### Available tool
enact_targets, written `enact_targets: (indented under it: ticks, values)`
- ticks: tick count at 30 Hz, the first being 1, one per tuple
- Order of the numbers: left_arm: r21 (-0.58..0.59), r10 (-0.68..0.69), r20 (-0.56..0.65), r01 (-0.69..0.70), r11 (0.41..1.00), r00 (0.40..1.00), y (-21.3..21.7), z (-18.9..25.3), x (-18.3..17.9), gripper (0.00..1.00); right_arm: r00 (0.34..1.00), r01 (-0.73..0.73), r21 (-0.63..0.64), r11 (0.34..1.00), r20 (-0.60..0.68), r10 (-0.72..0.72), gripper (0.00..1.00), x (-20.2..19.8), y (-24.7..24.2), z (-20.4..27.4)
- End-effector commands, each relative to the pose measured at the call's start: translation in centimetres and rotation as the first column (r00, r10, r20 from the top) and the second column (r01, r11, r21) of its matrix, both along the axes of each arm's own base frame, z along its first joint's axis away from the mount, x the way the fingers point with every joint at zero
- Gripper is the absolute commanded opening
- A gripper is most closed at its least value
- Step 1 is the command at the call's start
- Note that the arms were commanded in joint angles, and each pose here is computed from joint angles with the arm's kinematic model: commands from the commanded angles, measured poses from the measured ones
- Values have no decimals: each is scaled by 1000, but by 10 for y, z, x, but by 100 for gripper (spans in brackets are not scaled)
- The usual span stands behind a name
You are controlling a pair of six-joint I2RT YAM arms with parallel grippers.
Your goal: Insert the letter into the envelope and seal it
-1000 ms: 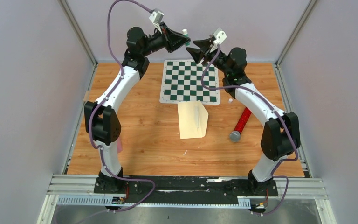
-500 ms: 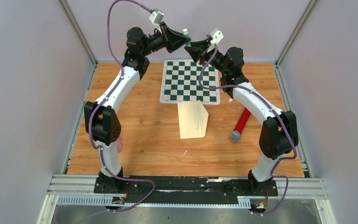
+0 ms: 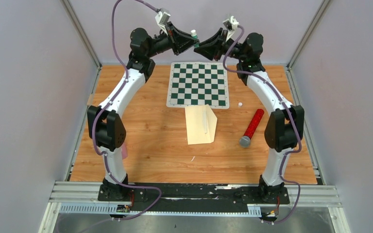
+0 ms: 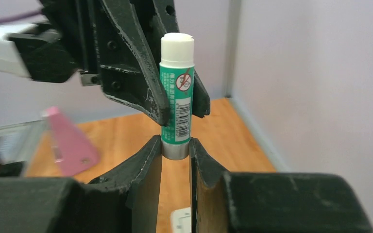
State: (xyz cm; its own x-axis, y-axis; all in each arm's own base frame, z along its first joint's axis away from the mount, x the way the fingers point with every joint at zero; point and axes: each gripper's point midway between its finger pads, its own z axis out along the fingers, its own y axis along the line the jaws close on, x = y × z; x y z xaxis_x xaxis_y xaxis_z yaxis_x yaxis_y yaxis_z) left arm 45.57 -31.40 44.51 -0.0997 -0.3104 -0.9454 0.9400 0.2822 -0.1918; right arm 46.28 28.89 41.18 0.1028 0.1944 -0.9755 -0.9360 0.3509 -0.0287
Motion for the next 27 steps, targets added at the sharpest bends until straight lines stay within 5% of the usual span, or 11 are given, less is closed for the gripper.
enact_targets:
  ticks: [1,6,13,14,17,18,22,24,27]
  values:
    - [9,-76,126,76,997,989,11,33,-20,0,868,-465,-38,884,-217,447,0,-61,-5,0]
    - [64,-201,175,192,979,964,5,32,-34,0,809,-569,-109,815,-249,532,0,-63,-5,-8]
    - [73,-217,156,208,975,964,5,22,-36,0,806,-565,-92,820,-274,524,0,-55,-3,-10]
    - [61,-193,149,186,981,970,6,24,-32,0,816,-545,-75,835,-279,507,3,-50,-2,-10]
    - [29,-67,102,65,998,993,10,24,-11,0,873,-338,27,941,-363,325,36,-13,-6,0]
    - [-8,39,67,-38,999,997,17,30,5,0,893,-267,40,963,-365,263,37,-3,-7,2]
    - [-34,142,2,-142,989,990,24,29,21,0,990,-55,31,998,-127,59,53,-3,-12,6]
    - [-39,123,-1,-123,992,992,22,31,16,0,998,52,7,999,39,-52,62,-10,-10,4]
    - [-40,98,-5,-98,994,995,18,31,10,0,979,147,-22,989,145,-142,61,-10,-5,-2]
